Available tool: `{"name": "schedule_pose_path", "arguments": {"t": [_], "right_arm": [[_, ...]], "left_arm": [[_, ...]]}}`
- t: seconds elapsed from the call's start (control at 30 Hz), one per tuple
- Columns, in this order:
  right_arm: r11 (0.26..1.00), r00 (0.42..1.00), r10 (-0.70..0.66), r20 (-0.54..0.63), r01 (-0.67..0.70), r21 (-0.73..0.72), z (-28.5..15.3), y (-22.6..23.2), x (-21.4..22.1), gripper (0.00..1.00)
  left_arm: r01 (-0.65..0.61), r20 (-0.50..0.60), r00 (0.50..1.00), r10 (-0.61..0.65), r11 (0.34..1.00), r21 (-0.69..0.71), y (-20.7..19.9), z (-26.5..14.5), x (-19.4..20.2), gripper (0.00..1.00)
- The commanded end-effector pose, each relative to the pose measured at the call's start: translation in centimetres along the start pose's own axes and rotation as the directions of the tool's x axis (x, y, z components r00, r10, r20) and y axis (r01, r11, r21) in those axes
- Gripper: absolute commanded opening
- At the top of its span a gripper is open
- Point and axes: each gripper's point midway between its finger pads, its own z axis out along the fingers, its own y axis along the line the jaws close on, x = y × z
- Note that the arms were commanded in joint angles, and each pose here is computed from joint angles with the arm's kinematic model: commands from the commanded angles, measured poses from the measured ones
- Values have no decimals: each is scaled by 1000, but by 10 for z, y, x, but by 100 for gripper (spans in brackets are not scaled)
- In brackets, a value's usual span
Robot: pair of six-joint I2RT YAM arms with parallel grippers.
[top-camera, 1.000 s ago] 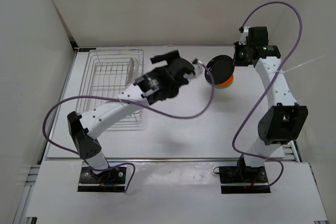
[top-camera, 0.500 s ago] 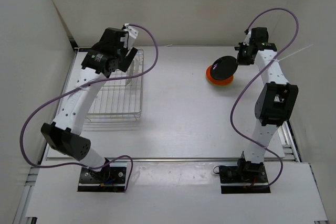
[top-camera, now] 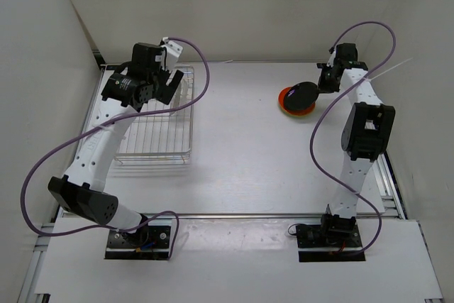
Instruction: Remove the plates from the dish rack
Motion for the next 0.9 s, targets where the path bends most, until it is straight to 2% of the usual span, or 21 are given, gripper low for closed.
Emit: {"name": "schedule_pose_path", "arguments": {"t": [0.0, 0.13, 0.27, 0.67, 0.77, 0.87], "right_arm": [[1000, 993, 8, 118, -6, -22, -9, 5, -39, 1], [1000, 993, 9, 116, -6, -22, -6, 5, -39, 5], [1000, 995, 12, 97, -11, -10, 1, 2, -35, 13], [1000, 998, 7, 70, -6, -7, 9, -1, -27, 16], [1000, 998, 8, 58, -8, -14, 11, 0, -22, 21], [1000, 999, 10, 49, -8, -24, 7, 2, -20, 31]], "left_arm": [[21, 1, 1000, -21, 1000, 13, 1, -10, 7, 100], [20, -3, 1000, -20, 1000, 15, -1, -9, 10, 100], [20, -3, 1000, -20, 1000, 15, -1, -10, 12, 100], [59, -43, 997, -58, 998, 29, -7, -3, 31, 100], [59, -43, 997, -58, 998, 29, -7, -3, 31, 100], [74, -45, 996, -73, 997, 31, -7, 0, 33, 100]]}}
